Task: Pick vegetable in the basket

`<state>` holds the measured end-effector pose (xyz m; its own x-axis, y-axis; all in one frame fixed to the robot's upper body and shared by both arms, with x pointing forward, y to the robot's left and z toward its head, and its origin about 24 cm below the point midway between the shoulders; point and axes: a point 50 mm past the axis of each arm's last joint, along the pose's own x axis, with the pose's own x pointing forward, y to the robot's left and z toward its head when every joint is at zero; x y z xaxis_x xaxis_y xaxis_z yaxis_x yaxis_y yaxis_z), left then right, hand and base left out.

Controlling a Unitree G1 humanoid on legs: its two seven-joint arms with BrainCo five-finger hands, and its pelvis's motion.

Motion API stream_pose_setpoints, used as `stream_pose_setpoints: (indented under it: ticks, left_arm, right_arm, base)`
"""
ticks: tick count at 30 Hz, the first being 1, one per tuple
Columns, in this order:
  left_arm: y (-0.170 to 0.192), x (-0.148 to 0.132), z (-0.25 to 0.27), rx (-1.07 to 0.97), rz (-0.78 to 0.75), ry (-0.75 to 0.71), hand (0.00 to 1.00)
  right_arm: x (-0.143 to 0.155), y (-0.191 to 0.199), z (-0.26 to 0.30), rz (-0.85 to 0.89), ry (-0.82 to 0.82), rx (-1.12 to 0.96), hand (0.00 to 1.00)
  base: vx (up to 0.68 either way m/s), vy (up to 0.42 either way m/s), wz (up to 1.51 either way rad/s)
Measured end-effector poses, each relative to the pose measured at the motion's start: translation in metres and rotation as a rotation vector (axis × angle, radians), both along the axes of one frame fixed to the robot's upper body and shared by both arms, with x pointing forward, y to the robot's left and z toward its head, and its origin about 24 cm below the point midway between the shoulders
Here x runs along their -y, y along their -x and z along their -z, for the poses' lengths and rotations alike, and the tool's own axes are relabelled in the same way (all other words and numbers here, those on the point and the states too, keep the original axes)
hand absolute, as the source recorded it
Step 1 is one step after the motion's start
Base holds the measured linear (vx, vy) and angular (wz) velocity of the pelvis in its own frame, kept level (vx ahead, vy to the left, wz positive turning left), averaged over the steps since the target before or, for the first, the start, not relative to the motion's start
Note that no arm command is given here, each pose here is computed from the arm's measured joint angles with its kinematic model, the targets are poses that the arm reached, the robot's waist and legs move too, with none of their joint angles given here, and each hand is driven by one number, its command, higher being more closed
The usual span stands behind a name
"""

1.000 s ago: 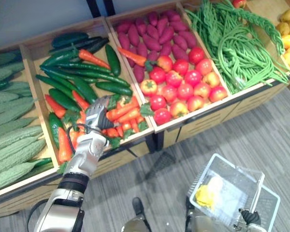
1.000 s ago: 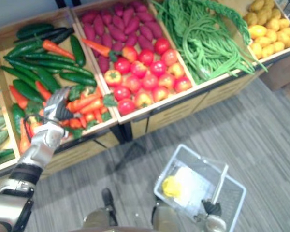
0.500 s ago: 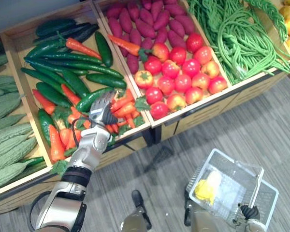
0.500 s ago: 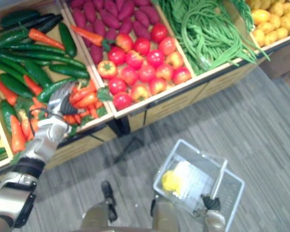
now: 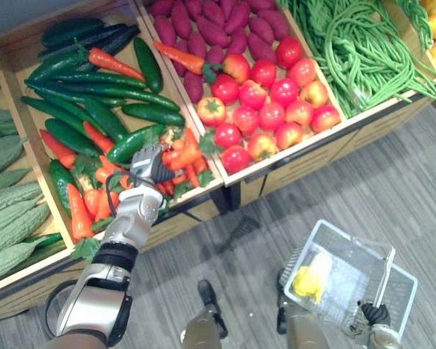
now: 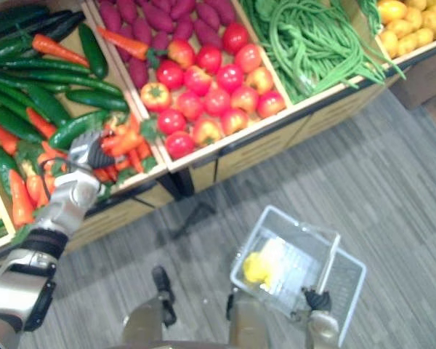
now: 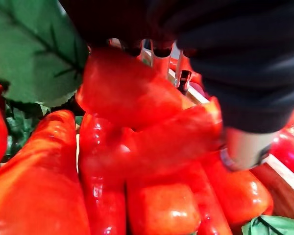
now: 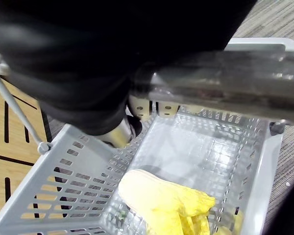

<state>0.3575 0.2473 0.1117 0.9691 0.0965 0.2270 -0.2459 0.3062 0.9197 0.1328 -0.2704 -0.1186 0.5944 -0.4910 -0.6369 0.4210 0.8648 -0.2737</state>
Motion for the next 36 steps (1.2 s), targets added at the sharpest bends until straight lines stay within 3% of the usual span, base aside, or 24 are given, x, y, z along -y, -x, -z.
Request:
stream_pose_setpoints:
  ticks: [15,22,29,36]
  left_arm:
    - [0.004,-0.005,0.015,-0.049,-0.045,0.022,1.0]
    - [0.009,-0.015,-0.002,0.035,-0.085,0.052,1.0]
    - [0.024,-0.029,-0.021,0.117,-0.088,-0.023,1.0]
    - [0.044,-0.008,-0.034,0.19,0.092,-0.199,1.0]
  right_arm:
    - [-0.003,-0.003,0.0,-0.018,-0.002,-0.002,1.0]
    - [0.0,0.005,0.003,-0.004,-0.002,-0.026,1.0]
    - [0.012,0.021,0.007,0.052,0.0,-0.08,1.0]
    - [0.04,0.049,0.004,0.113,0.047,-0.154,1.0]
  base:
    - [0.01,-0.001,-0.02]
    - [-0.01,-0.004,0.16]
    - [-0.01,0.024,0.11]
    - [0.0,0.022,0.11]
